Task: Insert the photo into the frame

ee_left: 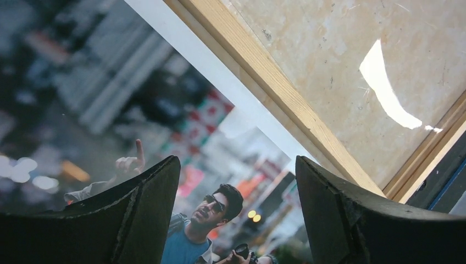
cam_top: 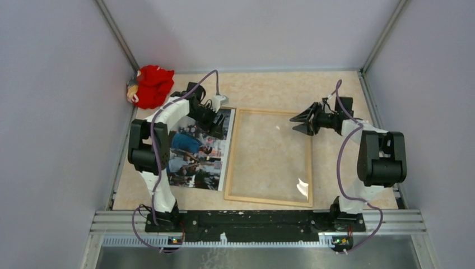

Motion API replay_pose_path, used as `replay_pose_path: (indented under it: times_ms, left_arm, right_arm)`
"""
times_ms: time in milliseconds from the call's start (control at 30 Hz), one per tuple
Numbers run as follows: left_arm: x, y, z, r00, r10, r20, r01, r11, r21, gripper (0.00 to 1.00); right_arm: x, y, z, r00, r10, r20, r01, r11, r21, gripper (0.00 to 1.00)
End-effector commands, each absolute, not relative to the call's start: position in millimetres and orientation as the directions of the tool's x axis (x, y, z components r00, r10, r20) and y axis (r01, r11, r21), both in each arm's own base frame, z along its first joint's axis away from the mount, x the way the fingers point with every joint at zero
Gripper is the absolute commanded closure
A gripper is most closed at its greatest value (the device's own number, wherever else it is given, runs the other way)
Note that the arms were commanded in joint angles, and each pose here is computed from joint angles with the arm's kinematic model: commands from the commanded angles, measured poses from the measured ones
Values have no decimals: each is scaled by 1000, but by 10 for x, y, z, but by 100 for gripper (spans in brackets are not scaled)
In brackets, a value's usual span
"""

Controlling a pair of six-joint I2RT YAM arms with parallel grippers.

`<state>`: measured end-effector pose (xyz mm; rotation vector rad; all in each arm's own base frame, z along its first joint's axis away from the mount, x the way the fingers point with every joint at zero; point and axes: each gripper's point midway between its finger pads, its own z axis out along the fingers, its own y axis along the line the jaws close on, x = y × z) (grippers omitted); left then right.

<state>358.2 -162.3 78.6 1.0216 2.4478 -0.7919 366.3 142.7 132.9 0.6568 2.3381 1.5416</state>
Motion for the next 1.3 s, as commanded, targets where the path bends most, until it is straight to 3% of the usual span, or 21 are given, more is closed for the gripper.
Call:
replay_pose_path:
  times_ms: [0,133,567,733,833,1000,1200,1267]
  left_arm:
    - [3635,-1633,745,-663,519,-539,736,584,-343,17]
    - [3616,-1653,714,-662,526,-535,738,581,-342,17]
    - [3595,-1706,675,-653,546,-525,747,575,-333,19]
    - [3567,-1773,623,-650,561,-513,753,567,-335,20]
    - [3567,-1804,617,-646,567,-511,757,562,-334,21]
    - [3563,-1814,634,-643,571,-511,759,561,-329,21]
    - [3555,-1833,621,-647,571,-505,757,561,-334,22]
    - [3552,-1839,610,-649,571,-502,755,564,-334,22]
  right_arm:
    - [3507,1405,1212,-872,490,-10,191,359,914,49]
    - [3288,1386,987,-870,493,-4,219,394,892,39]
    - [2662,1327,805,-870,491,-33,244,489,838,42]
    - [2544,1304,857,-865,497,-72,225,512,829,56]
    - [2594,1298,877,-865,495,-88,212,518,828,69]
    - [2693,1315,865,-869,486,-96,200,522,829,80]
    - [2781,1439,918,-881,455,-126,148,519,842,100]
    - [2794,1502,1005,-889,424,-173,96,541,836,100]
